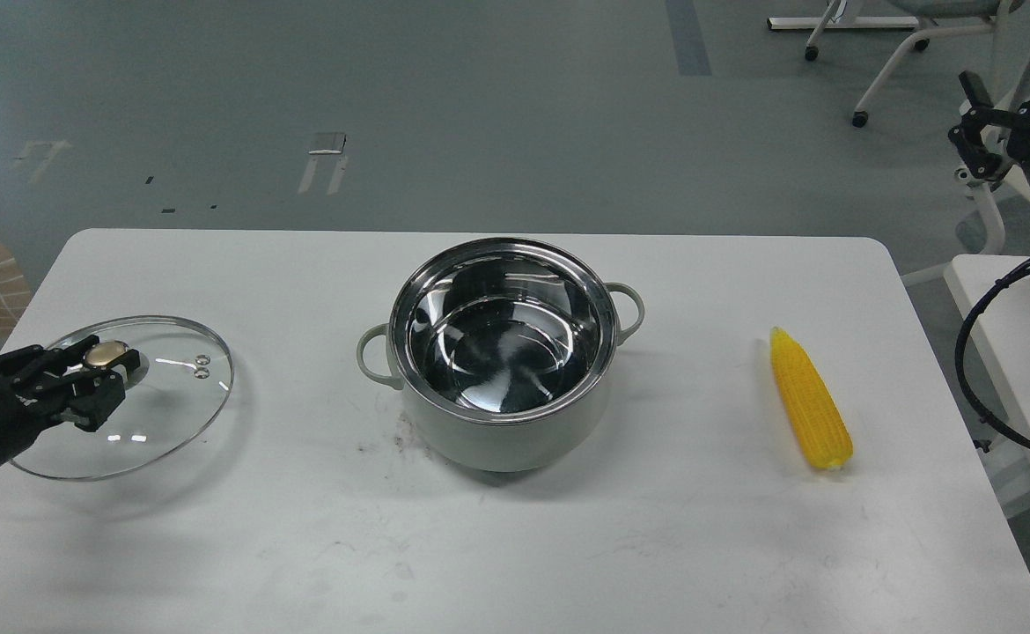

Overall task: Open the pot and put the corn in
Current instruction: 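Lift the glass lid off and set it on the table beside the pot, then release the lid and withdraw the left gripper upward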

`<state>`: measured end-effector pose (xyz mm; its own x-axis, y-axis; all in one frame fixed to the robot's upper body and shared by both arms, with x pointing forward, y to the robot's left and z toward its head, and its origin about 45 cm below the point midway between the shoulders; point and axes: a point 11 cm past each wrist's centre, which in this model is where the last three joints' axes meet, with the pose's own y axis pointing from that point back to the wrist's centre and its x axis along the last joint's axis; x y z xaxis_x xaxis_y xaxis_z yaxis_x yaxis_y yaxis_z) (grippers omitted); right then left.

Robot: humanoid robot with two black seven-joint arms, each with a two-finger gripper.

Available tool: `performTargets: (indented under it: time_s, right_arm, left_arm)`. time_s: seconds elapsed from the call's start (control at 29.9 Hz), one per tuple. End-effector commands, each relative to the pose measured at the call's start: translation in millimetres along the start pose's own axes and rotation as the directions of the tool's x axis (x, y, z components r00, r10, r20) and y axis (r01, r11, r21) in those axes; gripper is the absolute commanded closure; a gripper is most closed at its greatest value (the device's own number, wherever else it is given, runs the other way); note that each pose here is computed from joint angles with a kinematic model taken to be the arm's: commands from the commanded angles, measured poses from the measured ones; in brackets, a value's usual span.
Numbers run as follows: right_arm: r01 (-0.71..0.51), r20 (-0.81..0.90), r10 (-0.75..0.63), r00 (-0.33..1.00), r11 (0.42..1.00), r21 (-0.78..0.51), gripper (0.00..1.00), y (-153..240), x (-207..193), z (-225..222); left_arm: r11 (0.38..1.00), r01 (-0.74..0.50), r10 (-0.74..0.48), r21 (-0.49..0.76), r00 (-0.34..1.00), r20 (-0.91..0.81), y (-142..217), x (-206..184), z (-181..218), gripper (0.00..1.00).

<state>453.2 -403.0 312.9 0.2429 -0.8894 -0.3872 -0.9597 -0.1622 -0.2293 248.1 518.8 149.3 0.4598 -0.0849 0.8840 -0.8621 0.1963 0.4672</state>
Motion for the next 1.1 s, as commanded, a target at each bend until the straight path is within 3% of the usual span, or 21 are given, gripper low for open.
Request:
performTargets:
  time_s: [0.0, 0.43, 0.47, 0.6, 0.67, 0.84, 0.94, 1.07]
  right_arm:
    - [0.003, -0.003, -0.003, 1.0, 1.0, 0.001, 0.0, 0.6, -0.6, -0.8]
    - [0.0, -0.003, 0.0, 1.0, 1.0, -0.002, 0.0, 2.3, 0.5, 1.0]
    - [-0.001, -0.006, 0.001, 1.0, 1.0, -0.004, 0.0, 2.9, 1.4, 0.7]
    - [-0.006, -0.009, 0.006, 1.0, 1.0, -0.006, 0.0, 4.0, 3.5, 0.5]
    - [-0.009, -0.013, 0.009, 1.0, 1.0, -0.008, 0.0, 4.6, 5.2, -0.2]
    - [-0.026, -0.037, 0.026, 0.999, 0.999, -0.02, 0.0, 12.7, 14.6, -3.5]
    - [-0.025, -0.074, 0.024, 0.997, 1.0, -0.017, 0.0, 19.9, 18.9, -13.8]
    - [-0.03, -0.139, 0.027, 0.99, 0.999, -0.02, 0.0, 32.3, 27.5, -30.9]
  left_arm:
    - [1.0, 0.001, -0.001, 0.002, 1.0, -0.014, -2.6, -7.3, 2.7, 0.74]
    - [0.999, 0.018, -0.017, 0.034, 0.999, -0.04, -4.9, -24.0, -0.7, 0.58]
    - [0.999, 0.018, -0.017, 0.034, 0.999, -0.04, -4.9, -24.0, -0.7, 0.54]
    - [0.999, 0.005, -0.003, 0.042, 0.999, -0.049, -5.7, -20.3, -2.4, 0.21]
    - [0.998, -0.006, 0.01, 0.056, 0.997, -0.071, -4.9, -17.6, -5.3, 0.16]
    - [0.998, -0.012, 0.019, 0.069, 0.995, -0.096, -3.7, -17.5, -7.1, 0.13]
    - [0.992, -0.079, 0.092, 0.098, 0.988, -0.127, -7.7, 0.7, -12.8, 0.13]
    - [0.929, -0.312, 0.361, 0.198, 0.88, -0.308, -23.7, 76.4, -27.9, 0.09]
